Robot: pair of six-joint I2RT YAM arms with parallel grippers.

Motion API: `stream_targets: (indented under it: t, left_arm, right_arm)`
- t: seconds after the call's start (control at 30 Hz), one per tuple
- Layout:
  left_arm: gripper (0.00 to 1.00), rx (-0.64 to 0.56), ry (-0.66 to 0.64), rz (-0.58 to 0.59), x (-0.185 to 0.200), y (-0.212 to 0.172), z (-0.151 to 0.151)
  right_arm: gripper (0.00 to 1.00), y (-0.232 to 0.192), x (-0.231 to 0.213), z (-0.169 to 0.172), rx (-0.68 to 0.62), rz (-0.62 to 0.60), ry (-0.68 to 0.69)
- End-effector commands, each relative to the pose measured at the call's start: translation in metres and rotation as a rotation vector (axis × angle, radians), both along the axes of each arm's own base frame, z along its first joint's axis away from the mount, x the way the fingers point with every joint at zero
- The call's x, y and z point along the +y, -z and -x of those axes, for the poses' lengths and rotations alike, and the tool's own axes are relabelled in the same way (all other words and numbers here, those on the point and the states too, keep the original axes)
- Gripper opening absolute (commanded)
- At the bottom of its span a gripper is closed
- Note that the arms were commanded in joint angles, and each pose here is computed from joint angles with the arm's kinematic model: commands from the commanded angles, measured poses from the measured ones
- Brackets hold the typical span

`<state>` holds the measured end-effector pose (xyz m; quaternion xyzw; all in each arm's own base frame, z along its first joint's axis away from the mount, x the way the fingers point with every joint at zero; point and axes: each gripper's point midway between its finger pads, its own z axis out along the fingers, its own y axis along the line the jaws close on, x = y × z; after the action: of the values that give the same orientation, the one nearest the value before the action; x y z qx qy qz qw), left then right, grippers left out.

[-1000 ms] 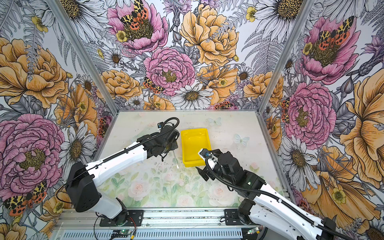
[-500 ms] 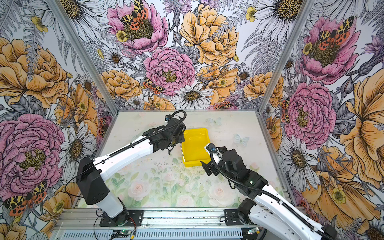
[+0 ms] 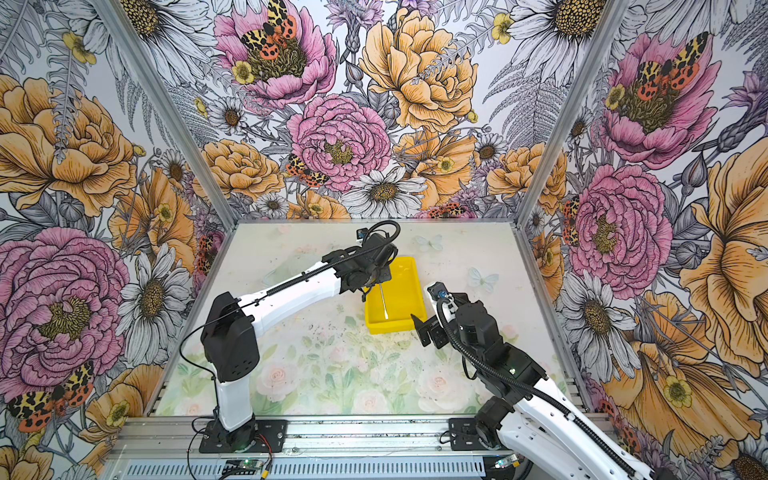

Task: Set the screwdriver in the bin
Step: 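Lift the screwdriver with the left gripper and carry it over the yellow bin, then lower the screwdriver into the yellow bin and open the left gripper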

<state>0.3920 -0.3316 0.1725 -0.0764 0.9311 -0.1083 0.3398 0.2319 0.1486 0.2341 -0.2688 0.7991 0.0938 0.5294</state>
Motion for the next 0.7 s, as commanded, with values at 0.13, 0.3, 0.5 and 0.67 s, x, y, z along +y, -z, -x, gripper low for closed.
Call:
stream_targets:
  t: [0.13, 0.3, 0.5, 0.67]
  left_arm:
    - [0.0, 0.006, 0.004, -0.003, -0.015, 0.016, -0.023]
    - [0.0, 0.041, 0.013, -0.023, -0.02, 0.039, -0.03]
    - [0.0, 0.082, 0.024, -0.042, -0.025, 0.065, -0.029]
    - [0.0, 0.113, 0.039, -0.056, -0.029, 0.083, -0.03]
  right_arm:
    - [0.99, 0.005, -0.005, 0.001, 0.027, -0.026, 0.03]
    - [1.0, 0.009, -0.004, 0.003, 0.045, -0.037, 0.028]
    - [0.99, 0.007, -0.005, 0.002, 0.041, -0.031, 0.03]
    - [1.0, 0.008, -0.005, 0.003, 0.044, -0.027, 0.026]
